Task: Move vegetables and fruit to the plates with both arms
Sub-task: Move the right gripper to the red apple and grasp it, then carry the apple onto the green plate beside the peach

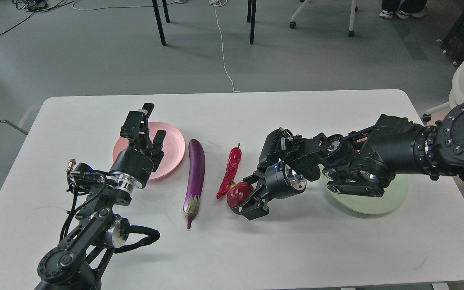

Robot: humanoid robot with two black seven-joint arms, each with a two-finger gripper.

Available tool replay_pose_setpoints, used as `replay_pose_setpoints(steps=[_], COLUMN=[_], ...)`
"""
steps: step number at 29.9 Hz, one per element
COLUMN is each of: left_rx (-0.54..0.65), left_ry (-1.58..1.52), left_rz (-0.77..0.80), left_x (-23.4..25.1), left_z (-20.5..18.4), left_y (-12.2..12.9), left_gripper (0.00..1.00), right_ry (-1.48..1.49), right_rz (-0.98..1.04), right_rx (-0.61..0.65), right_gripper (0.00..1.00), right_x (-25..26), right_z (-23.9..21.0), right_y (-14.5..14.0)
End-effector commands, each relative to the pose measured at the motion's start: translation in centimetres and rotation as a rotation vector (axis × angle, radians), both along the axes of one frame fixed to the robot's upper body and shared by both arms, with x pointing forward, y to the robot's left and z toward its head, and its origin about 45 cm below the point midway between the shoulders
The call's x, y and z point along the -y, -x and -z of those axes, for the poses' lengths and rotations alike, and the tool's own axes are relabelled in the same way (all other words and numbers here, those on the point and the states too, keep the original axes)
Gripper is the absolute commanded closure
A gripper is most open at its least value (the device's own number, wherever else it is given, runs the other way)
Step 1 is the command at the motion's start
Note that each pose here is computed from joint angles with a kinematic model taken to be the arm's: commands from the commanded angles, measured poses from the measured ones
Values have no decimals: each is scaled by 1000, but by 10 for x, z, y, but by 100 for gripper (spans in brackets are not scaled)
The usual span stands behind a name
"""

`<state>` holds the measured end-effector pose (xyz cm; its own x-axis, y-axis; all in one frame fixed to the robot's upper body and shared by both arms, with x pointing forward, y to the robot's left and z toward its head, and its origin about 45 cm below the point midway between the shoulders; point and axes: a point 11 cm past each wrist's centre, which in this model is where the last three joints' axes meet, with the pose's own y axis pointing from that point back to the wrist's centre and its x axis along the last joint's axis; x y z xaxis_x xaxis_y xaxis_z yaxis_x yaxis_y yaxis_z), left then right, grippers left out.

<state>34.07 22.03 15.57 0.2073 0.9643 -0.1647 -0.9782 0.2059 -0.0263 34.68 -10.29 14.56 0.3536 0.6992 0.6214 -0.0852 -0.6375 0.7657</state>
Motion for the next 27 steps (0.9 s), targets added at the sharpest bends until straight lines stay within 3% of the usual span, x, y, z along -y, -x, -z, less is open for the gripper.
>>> replay_pose_setpoints(steps=[1, 9, 16, 21, 27], left_rx=[-1, -2, -1, -3, -5], left_ry=[-1, -2, -3, -1, 1], left_rz=[0, 1, 7, 15, 20], left_x=[0, 0, 1, 4, 7], left_z=[0, 0, 0, 1, 1], left_y=[0, 0, 0, 1, 1], left_gripper=[0, 0, 0, 0, 0], right_ry=[-1, -37, 24, 122, 159], right_rz=[0, 57, 168, 217, 255], right_rx=[2, 97, 252, 282, 234], right_gripper=[41, 43, 43, 42, 41], right_x=[1, 33, 127, 198, 235], right_z=[-1, -40, -90, -89, -65], right_y=[0, -28, -60, -53, -29])
